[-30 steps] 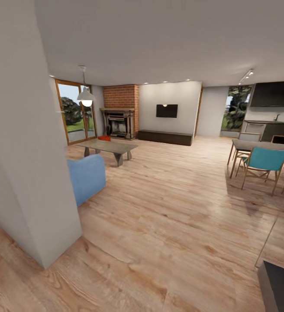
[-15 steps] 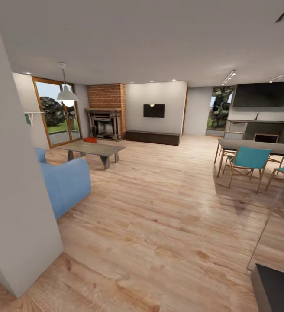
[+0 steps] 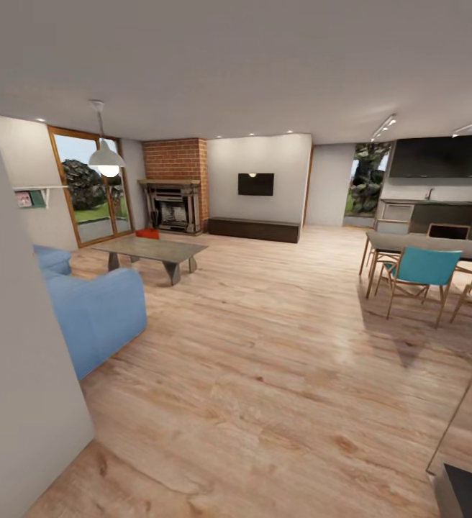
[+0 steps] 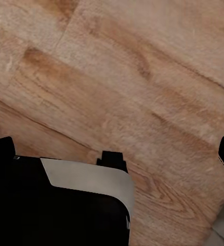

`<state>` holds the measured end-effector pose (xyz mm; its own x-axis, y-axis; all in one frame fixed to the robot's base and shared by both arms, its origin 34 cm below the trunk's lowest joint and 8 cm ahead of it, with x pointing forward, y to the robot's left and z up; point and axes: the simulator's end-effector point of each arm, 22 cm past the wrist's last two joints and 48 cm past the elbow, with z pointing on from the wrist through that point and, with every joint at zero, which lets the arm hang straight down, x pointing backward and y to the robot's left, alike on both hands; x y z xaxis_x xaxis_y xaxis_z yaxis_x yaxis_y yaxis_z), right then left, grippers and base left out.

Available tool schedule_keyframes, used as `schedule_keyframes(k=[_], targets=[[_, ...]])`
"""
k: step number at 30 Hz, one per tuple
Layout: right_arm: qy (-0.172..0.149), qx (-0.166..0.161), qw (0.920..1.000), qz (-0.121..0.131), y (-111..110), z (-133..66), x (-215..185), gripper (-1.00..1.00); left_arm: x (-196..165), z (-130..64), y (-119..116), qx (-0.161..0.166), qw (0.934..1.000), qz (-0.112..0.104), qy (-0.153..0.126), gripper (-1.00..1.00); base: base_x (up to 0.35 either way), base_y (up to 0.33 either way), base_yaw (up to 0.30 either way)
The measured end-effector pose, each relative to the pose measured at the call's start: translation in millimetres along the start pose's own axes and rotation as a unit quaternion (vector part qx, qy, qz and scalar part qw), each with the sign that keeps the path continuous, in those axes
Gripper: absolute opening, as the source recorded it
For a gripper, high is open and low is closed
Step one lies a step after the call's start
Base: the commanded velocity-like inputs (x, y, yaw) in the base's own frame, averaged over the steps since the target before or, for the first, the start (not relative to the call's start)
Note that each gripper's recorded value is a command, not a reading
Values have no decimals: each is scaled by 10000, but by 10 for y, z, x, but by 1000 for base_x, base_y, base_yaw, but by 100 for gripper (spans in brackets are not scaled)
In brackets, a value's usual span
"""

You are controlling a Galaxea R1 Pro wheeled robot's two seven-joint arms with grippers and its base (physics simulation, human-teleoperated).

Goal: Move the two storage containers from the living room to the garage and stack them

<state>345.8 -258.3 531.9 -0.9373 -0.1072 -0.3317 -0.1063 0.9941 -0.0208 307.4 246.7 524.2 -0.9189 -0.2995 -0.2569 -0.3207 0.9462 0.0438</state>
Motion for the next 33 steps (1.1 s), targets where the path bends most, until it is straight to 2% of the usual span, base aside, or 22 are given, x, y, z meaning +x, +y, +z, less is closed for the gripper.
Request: schedule_keyframes(k=[13,23,33], targets=[[0,1,10000,1,-1,0,0,100,8,0,-1,1,10000,9,18,100,325,0,-4],[-1,-6,10000,0,11,0,-1,100,8,0,-3,2,10000,10,18,100,325,0,-206],[0,-6,10000,0,11,0,-1,100,15,1,5,-3,10000,13,35,100,325,0,-27]])
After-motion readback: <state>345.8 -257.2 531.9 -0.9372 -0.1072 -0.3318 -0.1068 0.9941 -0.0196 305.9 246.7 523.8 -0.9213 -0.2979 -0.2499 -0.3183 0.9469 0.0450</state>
